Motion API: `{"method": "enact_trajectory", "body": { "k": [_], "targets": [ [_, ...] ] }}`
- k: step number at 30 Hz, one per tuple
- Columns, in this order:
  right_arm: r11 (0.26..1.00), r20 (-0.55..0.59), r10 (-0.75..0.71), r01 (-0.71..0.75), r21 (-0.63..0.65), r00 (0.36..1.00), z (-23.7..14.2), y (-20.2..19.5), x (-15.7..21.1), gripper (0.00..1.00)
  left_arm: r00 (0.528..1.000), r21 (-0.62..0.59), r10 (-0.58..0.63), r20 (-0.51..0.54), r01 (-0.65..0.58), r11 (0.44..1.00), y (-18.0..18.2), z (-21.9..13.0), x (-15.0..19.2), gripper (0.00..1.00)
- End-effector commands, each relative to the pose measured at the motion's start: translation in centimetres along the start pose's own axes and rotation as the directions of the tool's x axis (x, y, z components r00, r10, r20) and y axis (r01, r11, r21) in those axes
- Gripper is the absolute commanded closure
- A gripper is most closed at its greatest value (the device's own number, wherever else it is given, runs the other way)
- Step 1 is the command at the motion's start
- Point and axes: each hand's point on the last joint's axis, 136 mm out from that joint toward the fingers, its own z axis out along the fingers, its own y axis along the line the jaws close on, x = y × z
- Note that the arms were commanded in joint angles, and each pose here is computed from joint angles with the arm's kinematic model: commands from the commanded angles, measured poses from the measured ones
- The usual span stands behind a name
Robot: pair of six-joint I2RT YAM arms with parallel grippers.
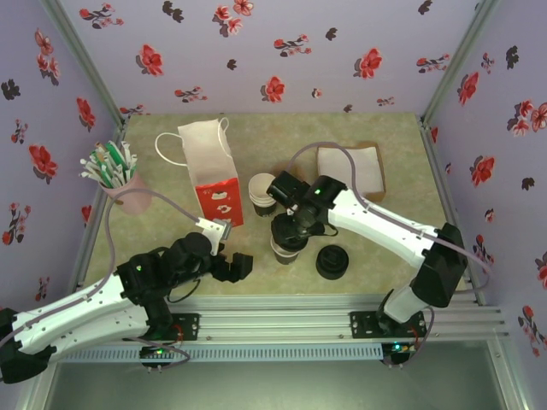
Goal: Pack the takeout coffee
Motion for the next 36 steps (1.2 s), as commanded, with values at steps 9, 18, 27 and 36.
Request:
{"method": "enact_trajectory", "body": {
  "k": [9,18,27,36],
  "targets": [
    [0.997,-0.032,-0.051,0.052,0.049,0.998,0.5,0.6,-0.2,0.28,1.0,-0.044,0.008,0.001,-0.008,0.999,1.0,0.1,0.4,0.01],
    [0.994,-0.04,-0.065,0.068,0.081,0.997,0.7,0.5,-0.1,0.28,1.0,-0.043,0.008,0.005,-0.008,0.999,1.0,0.0,0.4,0.01],
    [0.994,-0.037,-0.068,0.071,0.081,0.997,0.8,0.6,0.1,0.28,1.0,-0.041,0.007,0.01,-0.006,0.999,1.0,0.0,0.3,0.01],
    [0.994,-0.044,-0.075,0.078,0.076,0.996,1.2,0.9,0.3,0.28,1.0,-0.041,0.003,0.01,-0.003,0.999,1.0,0.0,0.3,0.01]
  ]
}}
